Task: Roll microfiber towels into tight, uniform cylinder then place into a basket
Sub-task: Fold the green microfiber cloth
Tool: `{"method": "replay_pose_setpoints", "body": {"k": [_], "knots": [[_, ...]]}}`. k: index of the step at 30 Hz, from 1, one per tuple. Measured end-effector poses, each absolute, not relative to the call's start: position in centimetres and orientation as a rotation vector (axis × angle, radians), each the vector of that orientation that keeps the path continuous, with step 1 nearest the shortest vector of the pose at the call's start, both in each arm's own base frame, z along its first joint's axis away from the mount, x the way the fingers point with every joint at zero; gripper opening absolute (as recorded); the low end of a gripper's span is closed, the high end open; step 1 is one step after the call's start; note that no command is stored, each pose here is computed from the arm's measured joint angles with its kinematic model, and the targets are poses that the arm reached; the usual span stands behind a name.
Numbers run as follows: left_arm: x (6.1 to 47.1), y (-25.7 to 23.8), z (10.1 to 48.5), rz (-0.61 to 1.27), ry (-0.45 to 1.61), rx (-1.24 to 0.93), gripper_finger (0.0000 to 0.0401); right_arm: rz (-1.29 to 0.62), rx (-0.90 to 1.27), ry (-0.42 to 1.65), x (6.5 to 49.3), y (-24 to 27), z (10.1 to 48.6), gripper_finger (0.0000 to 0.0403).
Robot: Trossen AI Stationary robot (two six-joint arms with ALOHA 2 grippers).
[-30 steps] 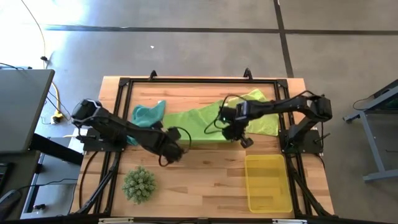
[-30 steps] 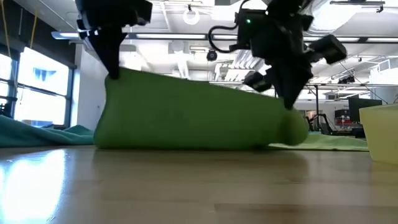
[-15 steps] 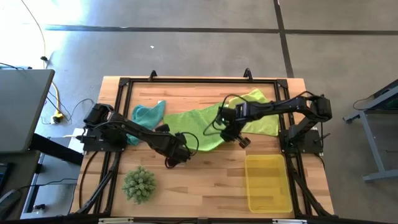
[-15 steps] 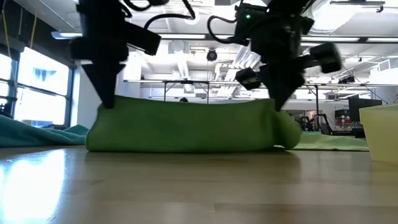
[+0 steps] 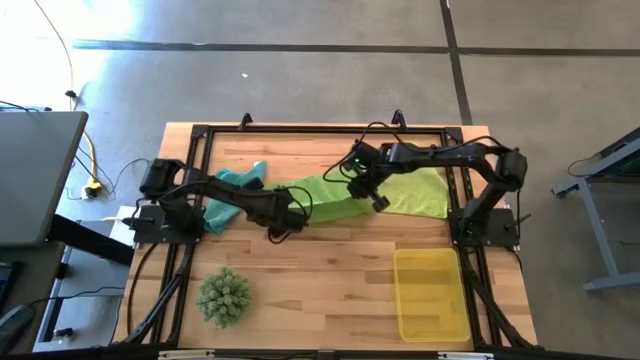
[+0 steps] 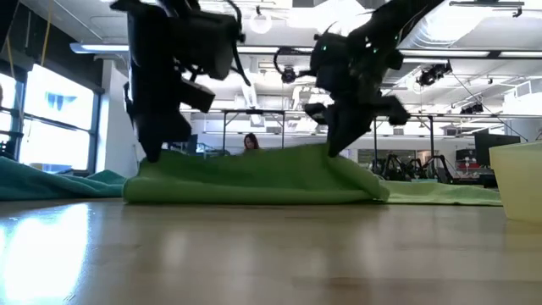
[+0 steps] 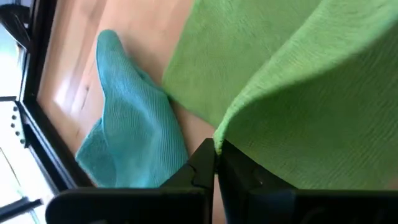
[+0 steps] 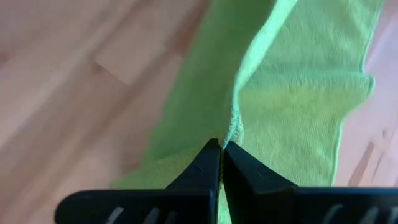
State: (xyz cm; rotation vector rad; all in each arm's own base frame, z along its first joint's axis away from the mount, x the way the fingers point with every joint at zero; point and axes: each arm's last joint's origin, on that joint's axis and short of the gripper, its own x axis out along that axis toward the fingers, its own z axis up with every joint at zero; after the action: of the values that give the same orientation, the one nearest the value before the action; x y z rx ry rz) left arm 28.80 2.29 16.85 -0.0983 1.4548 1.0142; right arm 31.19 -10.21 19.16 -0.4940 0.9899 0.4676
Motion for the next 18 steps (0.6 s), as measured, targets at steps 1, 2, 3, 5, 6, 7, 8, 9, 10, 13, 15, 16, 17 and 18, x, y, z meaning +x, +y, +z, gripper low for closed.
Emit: {"method": "replay_pose_setpoints", "body": {"k": [1,2,3,5,6,7,8,9,10,13,15,16,17,18], "knots": [[28.8,2.7,16.8,1.029,1.446,-0.112,0.0003,0.459,-0.494,1.011,31.3,-10.4,18.7,0.0],[28.8,3.1,16.7,1.041,1.432,-0.124,0.0003,0.455,-0.5,1.032,31.3,-10.6,18.3,0.0],[28.9,3.4,16.6,1.044,1.426,-0.131,0.0003,0.45,-0.509,1.056,31.4,-10.9,17.7,0.0],[28.9,4.0,16.5,1.042,1.421,-0.139,0.0003,0.431,-0.529,1.096,31.6,-11.1,16.9,0.0],[29.0,4.3,16.5,1.043,1.42,-0.142,0.0003,0.419,-0.536,1.114,31.7,-11.2,16.6,0.0],[29.0,4.5,16.5,1.043,1.419,-0.145,0.0003,0.401,-0.548,1.126,31.8,-11.3,16.4,0.0],[29.0,4.7,16.5,1.048,1.42,-0.149,0.0003,0.387,-0.558,1.14,31.8,-11.4,16.3,0.0],[28.9,5.0,16.5,1.054,1.42,-0.153,0.0003,0.375,-0.569,1.15,31.8,-11.5,16.2,0.0],[28.9,5.2,16.5,1.061,1.418,-0.157,0.0003,0.362,-0.582,1.155,31.9,-11.5,16.2,0.0],[28.8,5.8,16.6,1.088,1.409,-0.154,0.0003,0.351,-0.609,1.163,31.8,-11.8,16.2,0.0],[28.8,6.2,16.6,1.1,1.405,-0.166,0.0003,0.35,-0.627,1.162,31.8,-12.0,16.2,0.0],[28.7,6.4,16.6,1.107,1.401,-0.171,0.0003,0.351,-0.643,1.165,31.8,-12.1,16.2,0.0],[28.7,6.6,16.6,1.111,1.399,-0.176,0.0003,0.347,-0.663,1.172,31.8,-12.1,16.2,0.0],[28.7,6.8,16.6,1.116,1.4,-0.18,0.0003,0.342,-0.683,1.178,31.8,-12.2,16.3,0.0]]}}
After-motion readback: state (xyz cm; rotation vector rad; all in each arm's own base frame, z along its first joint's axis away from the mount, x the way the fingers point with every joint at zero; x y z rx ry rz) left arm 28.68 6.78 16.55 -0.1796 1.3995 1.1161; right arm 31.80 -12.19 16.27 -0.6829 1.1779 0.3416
